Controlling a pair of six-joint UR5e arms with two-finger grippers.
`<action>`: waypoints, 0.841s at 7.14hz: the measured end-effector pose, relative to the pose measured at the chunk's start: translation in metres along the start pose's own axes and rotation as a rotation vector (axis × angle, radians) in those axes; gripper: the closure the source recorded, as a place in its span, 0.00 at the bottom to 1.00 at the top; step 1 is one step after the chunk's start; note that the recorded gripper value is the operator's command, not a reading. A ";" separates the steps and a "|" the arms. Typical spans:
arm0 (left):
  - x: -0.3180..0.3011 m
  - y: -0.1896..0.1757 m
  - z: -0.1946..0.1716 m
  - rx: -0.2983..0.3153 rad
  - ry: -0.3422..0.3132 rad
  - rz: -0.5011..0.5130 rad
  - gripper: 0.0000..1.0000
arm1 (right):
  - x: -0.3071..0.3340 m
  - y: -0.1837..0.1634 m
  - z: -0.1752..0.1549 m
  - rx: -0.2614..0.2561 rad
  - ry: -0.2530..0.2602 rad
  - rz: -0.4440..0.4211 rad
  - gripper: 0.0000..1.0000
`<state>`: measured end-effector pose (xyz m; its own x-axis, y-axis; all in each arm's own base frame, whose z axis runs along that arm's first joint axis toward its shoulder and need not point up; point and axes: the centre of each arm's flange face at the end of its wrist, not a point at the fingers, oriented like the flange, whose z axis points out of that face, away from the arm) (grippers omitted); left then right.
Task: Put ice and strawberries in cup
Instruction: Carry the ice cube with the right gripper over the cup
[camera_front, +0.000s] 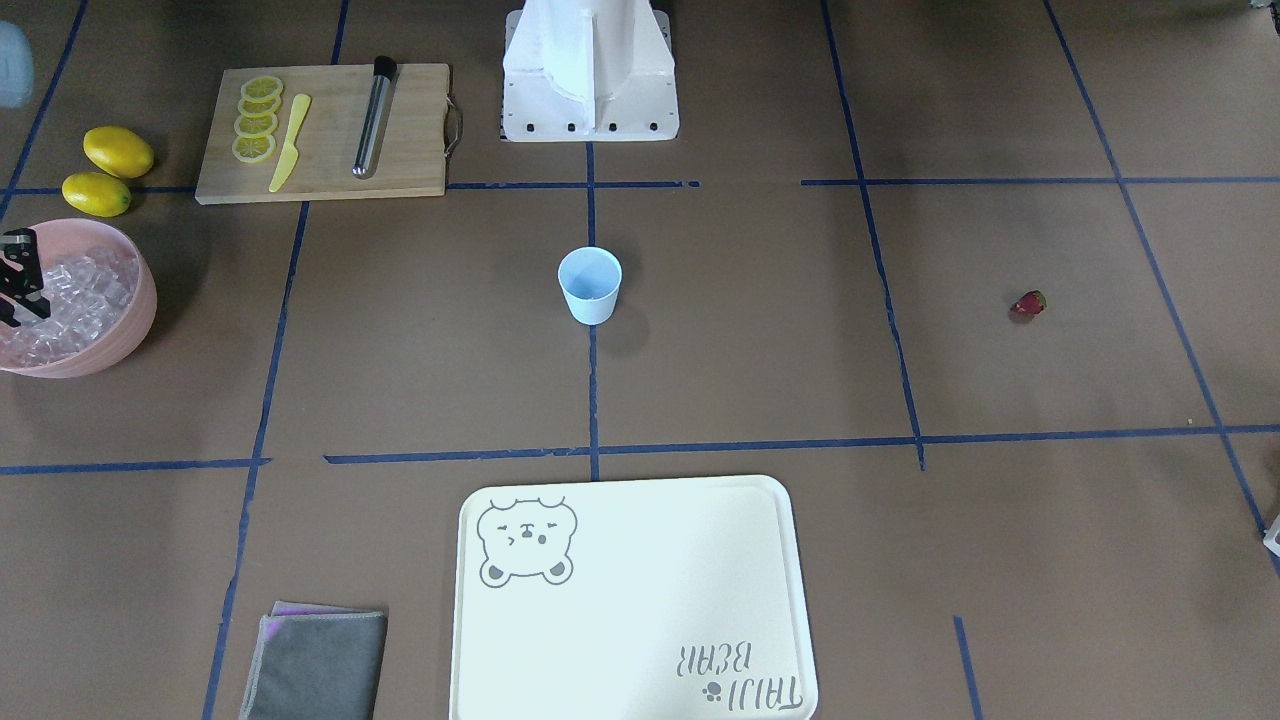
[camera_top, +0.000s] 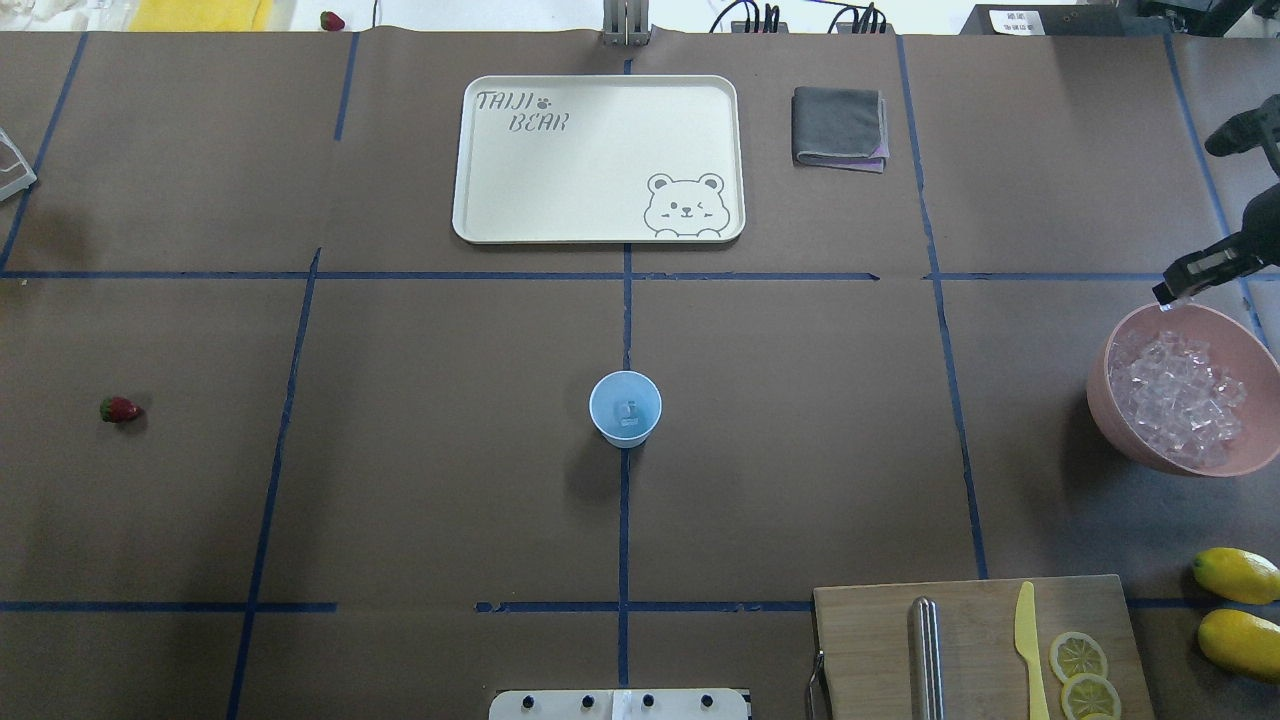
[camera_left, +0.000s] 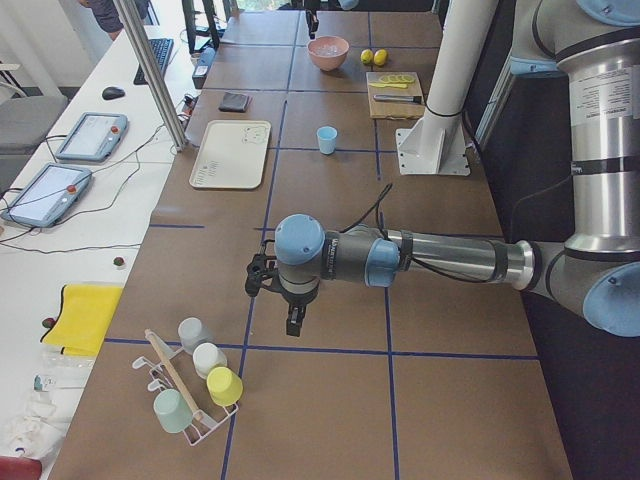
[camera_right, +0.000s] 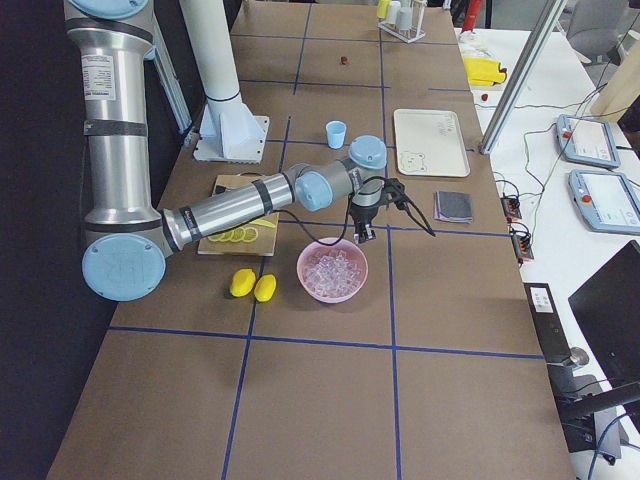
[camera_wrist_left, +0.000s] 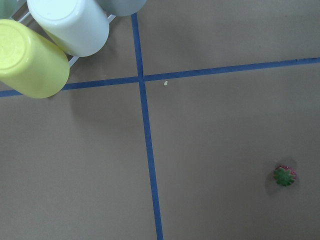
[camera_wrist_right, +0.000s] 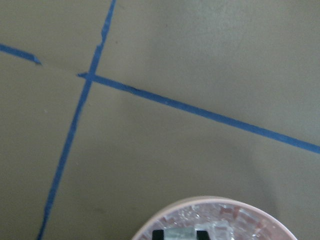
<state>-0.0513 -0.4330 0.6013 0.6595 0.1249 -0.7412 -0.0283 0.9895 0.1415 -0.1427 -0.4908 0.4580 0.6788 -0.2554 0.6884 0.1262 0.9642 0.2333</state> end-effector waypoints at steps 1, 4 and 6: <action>0.000 0.000 0.000 0.000 0.000 0.000 0.00 | -0.033 -0.016 -0.008 0.023 -0.027 0.057 0.93; 0.001 0.000 -0.001 0.002 0.000 0.000 0.00 | -0.178 -0.044 0.008 0.030 -0.094 0.136 0.93; 0.000 0.000 0.000 0.001 0.000 0.000 0.00 | -0.306 -0.039 0.035 0.037 -0.078 0.179 0.93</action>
<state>-0.0515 -0.4329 0.6011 0.6594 0.1247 -0.7413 -0.0278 0.9895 0.1418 -0.3807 -0.4524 0.2626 0.6300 -0.0865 0.7717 -0.0190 0.9918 0.1267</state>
